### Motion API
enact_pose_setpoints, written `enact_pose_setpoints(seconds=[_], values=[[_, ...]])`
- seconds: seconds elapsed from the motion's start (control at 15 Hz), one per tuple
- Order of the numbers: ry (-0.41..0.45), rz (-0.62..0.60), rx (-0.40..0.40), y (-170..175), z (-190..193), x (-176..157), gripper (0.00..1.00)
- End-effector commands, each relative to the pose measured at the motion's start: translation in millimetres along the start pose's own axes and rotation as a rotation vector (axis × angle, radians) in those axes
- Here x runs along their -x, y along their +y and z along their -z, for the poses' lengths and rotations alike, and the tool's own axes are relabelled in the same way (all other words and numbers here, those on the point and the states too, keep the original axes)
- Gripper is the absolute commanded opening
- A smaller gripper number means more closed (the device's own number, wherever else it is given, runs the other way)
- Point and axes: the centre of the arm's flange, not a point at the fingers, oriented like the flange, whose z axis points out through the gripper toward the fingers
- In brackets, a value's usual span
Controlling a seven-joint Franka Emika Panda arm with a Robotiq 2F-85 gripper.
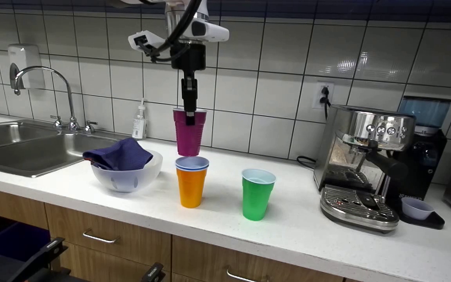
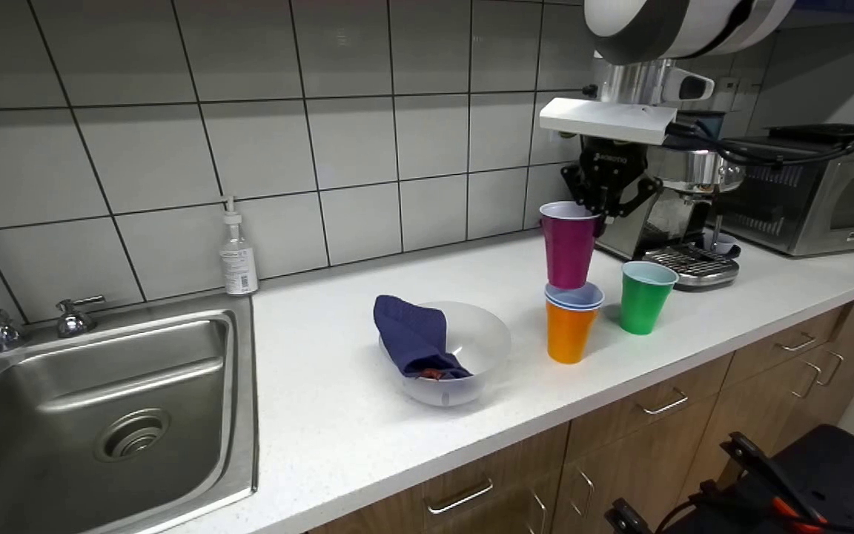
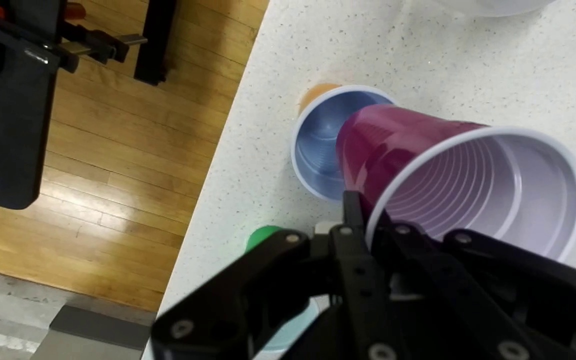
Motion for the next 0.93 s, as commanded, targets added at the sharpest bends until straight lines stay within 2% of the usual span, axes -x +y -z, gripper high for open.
enact_pose_setpoints(seconds=[0.0,0.87], values=[[0.009,-0.027,0.028,10.8,4.0,3.6,0.01],[-0.004,-0.050,0.055,15.9,-7.7,-5.6,0.01]])
